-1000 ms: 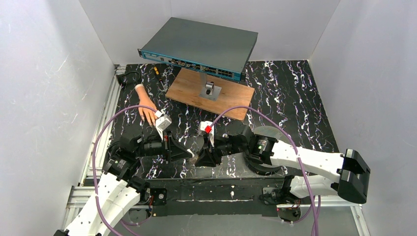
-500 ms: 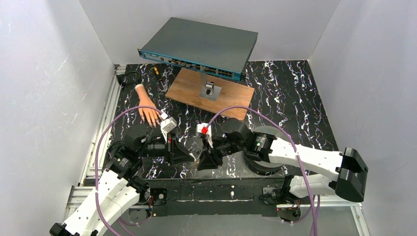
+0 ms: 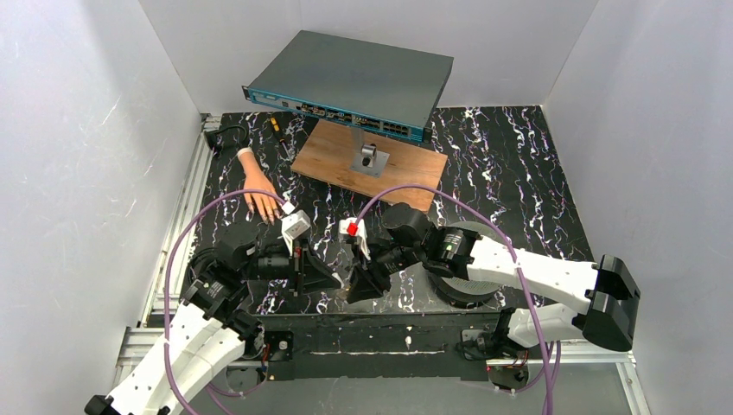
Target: Paint the nails
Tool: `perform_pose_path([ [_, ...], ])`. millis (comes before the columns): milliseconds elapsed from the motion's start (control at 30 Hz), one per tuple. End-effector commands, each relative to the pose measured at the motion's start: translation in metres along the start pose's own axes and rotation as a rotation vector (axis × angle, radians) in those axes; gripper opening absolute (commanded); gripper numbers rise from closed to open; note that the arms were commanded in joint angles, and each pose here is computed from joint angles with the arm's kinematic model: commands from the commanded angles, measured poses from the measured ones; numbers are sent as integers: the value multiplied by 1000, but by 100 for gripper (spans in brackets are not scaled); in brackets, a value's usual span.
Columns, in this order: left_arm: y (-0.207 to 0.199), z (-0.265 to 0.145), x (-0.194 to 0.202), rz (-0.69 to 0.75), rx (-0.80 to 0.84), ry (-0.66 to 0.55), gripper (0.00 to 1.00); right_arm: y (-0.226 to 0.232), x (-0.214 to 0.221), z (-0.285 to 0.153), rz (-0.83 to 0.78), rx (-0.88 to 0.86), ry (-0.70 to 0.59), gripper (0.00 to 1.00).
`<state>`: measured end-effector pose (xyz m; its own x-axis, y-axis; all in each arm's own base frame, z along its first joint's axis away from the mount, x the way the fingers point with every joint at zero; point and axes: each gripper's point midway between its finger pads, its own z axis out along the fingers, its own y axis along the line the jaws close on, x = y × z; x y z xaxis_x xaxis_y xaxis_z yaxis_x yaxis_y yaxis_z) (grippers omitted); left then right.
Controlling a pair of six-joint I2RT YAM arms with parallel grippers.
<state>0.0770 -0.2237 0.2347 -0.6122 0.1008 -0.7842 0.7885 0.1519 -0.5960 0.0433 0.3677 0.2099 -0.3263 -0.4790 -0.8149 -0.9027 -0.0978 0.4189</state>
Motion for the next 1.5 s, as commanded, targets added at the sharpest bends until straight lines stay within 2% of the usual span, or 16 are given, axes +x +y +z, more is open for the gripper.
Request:
perform_pose_path([
  [0,-11,-3,-5,43,19,-11,3,8,-58,-6,-140,7,-184,1],
  [267,-15,-10,-11,86,-16,-68,70,4,-50,-4,-135,14,-169,1],
  [333,-17,-14,-14,100,-38,-91,84,2,-47,-4,-134,23,-162,1],
  [367,-24,-22,-26,115,-77,-137,98,1,-45,-5,-136,36,-160,1],
  [567,-21,-46,-55,96,-274,-256,96,-5,-59,-10,-134,107,-219,1],
  [667,-15,-45,-56,74,-290,-273,87,-4,-70,-13,-136,131,-261,1],
  [767,-7,-41,-55,26,-305,-267,74,-7,-75,-15,-135,163,-280,1],
  [1000,-7,-38,-60,3,-290,-294,61,-6,-77,-15,-126,187,-281,1],
  [1133,-6,-31,-60,0,-260,-277,47,-3,-79,-15,-132,182,-285,1],
  [1467,-3,-21,-56,-7,-215,-245,43,-1,-80,-15,-138,183,-285,1],
])
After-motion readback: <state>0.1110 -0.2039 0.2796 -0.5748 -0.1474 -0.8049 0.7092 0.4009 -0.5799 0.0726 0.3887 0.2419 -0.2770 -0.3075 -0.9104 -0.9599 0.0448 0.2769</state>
